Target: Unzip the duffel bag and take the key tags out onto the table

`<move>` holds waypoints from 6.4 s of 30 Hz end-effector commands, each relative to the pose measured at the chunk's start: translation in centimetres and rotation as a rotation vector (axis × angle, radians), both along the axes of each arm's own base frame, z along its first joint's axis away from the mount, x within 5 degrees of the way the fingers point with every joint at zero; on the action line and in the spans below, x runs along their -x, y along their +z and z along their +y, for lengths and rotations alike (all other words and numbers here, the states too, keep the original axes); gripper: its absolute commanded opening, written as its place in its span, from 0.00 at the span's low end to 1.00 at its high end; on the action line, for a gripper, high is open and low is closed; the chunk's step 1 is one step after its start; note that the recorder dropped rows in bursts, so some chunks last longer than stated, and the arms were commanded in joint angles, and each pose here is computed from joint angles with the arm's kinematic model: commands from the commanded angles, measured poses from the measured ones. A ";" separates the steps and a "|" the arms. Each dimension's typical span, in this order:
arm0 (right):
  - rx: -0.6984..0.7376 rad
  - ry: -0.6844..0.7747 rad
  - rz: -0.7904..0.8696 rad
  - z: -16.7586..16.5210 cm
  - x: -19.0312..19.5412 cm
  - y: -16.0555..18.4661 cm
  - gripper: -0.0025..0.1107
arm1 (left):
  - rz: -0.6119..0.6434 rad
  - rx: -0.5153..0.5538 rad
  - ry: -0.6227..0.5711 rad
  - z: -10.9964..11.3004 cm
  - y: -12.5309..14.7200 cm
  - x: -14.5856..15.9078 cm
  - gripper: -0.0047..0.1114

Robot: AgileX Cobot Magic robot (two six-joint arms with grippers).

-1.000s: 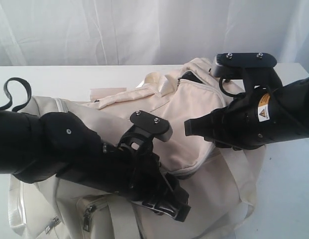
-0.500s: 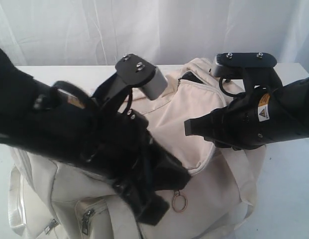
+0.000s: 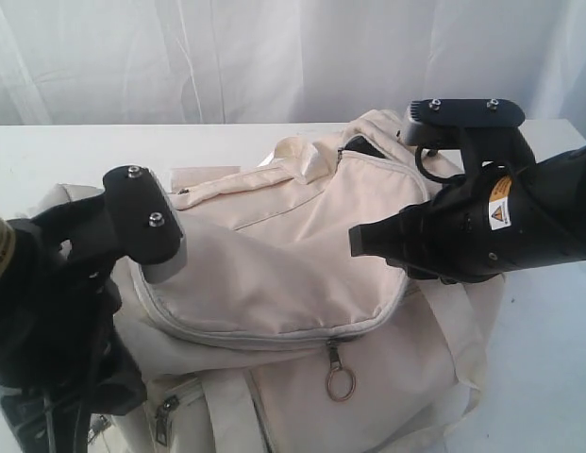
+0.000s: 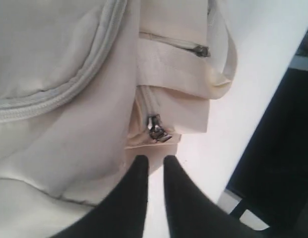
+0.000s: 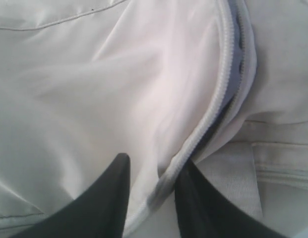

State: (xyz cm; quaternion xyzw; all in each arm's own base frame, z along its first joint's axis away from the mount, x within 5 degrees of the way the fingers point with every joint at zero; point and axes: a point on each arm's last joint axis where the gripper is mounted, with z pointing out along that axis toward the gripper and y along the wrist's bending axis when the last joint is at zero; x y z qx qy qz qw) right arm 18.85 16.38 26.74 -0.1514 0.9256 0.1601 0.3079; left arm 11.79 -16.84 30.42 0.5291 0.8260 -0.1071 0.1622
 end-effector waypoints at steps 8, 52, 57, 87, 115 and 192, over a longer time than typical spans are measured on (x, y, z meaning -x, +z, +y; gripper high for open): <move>-0.013 0.001 -0.016 0.1 -0.1 0.4 0.28 | -0.218 -0.190 -0.153 1.1 -0.3 -1.6 0.64; -0.017 -0.001 -0.011 0.1 -0.1 0.4 0.28 | -0.031 0.197 0.133 -2.3 3.3 -0.7 0.65; -0.016 -0.002 -0.011 0.0 -0.1 0.4 0.28 | -0.044 0.290 0.135 -3.3 -0.7 -1.0 0.55; -0.021 0.000 -0.017 0.1 -0.1 0.5 0.28 | -0.203 0.463 0.288 -7.2 -11.1 -5.2 0.59; 0.202 0.299 -0.168 0.0 0.0 0.4 0.28 | -0.153 0.332 0.123 -1.2 -4.1 -0.2 0.04; 0.490 1.221 -0.668 3.2 3.2 -2.2 0.02 | -0.189 0.385 0.152 -0.1 -2.6 0.4 0.04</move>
